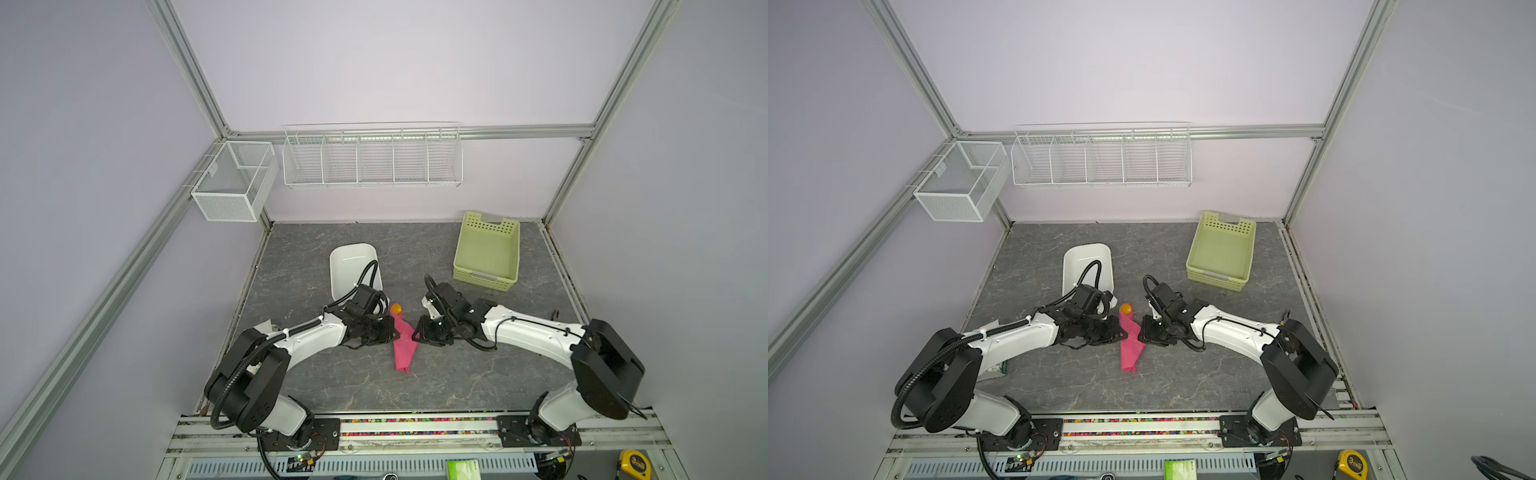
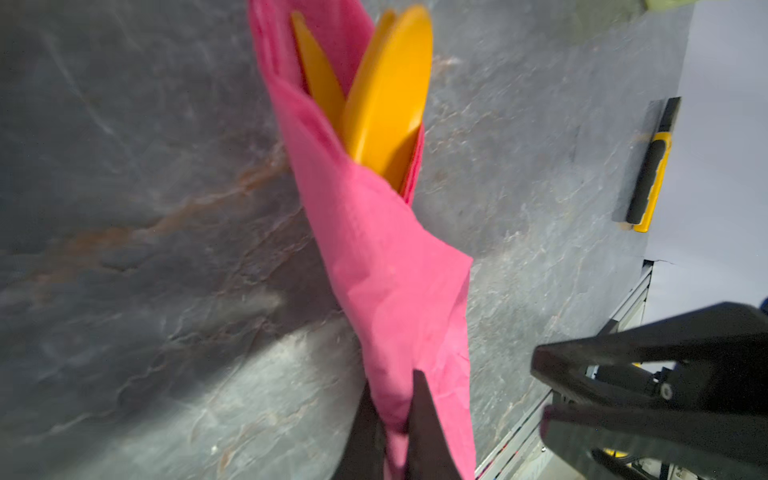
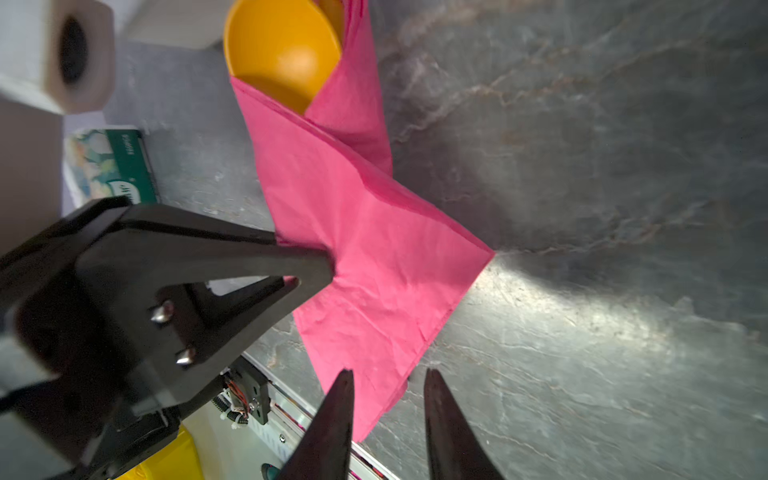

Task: Place the utensils on the paper napkin and roll it up
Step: 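Lift the pink roll upright with both grippers, raising it off the table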

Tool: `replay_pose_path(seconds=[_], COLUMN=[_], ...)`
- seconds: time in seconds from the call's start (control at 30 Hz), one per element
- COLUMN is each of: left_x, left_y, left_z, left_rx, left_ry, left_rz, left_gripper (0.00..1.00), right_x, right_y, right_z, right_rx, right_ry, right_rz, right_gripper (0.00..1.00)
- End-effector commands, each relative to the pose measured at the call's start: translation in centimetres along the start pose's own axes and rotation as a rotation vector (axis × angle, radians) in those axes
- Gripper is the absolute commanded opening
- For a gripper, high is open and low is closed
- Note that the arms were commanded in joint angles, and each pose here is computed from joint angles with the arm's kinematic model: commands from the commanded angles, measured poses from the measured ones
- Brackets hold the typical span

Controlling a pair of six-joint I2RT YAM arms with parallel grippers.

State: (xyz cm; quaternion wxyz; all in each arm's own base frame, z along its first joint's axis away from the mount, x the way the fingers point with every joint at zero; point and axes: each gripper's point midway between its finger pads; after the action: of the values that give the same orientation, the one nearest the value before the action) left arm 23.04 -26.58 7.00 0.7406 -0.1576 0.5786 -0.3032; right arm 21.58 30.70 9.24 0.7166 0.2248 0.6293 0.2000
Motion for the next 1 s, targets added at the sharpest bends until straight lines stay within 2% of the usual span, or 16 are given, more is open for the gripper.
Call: replay_pose_path(seconds=[0.0,0.27,0.53,0.67,0.8,0.9,0.97], left_x=[-2.1,-8.1,-16.6,-21.3,-26.0,-28.8,-30.2], left_y=[-1.5,-6.4,-12.3,-16.8,-21.3,-23.7,-25.0], left_z=[2.4,6.3,9.6,10.0,9.2,8.3,7.6], left_rx=[0.073,0.221,0.339,0.437,0.546,0.608,0.640], left_ry=[-0.082,-0.275,-0.585,-0.685,-0.758,-0.784,-0.786], left_rz=[0.010,-0.047,-0.186,-0.333,-0.513,-0.625,-0.696], left_gripper=[0.02,0.00,0.00,0.00,0.00,0.00,0.00], right_x=[-2.2,-7.7,-16.5,-20.9,-24.0,-26.4,-27.8], right_y=[0.1,3.1,6.6,8.2,10.2,12.1,13.3], right_z=[0.7,2.5,3.4,2.7,1.6,0.5,-0.1], right_rx=[-0.036,-0.124,-0.254,-0.347,-0.456,-0.538,-0.577], right_ry=[-0.069,-0.259,-0.517,-0.616,-0.657,-0.678,-0.691], right_rz=[0.001,0.135,0.304,0.395,0.491,0.589,0.652], right_gripper=[0.33,0.36,0.37,0.38,0.36,0.36,0.40])
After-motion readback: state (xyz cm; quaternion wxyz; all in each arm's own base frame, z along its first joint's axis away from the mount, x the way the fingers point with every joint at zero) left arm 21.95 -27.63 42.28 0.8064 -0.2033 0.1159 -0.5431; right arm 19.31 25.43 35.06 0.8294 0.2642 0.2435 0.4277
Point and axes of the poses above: each gripper's point midway between its finger pads, its own x axis out along the fingers, its own y axis along the line the jaws close on, z = x × y, and after that the axes turned 5 degrees about x, right-handed
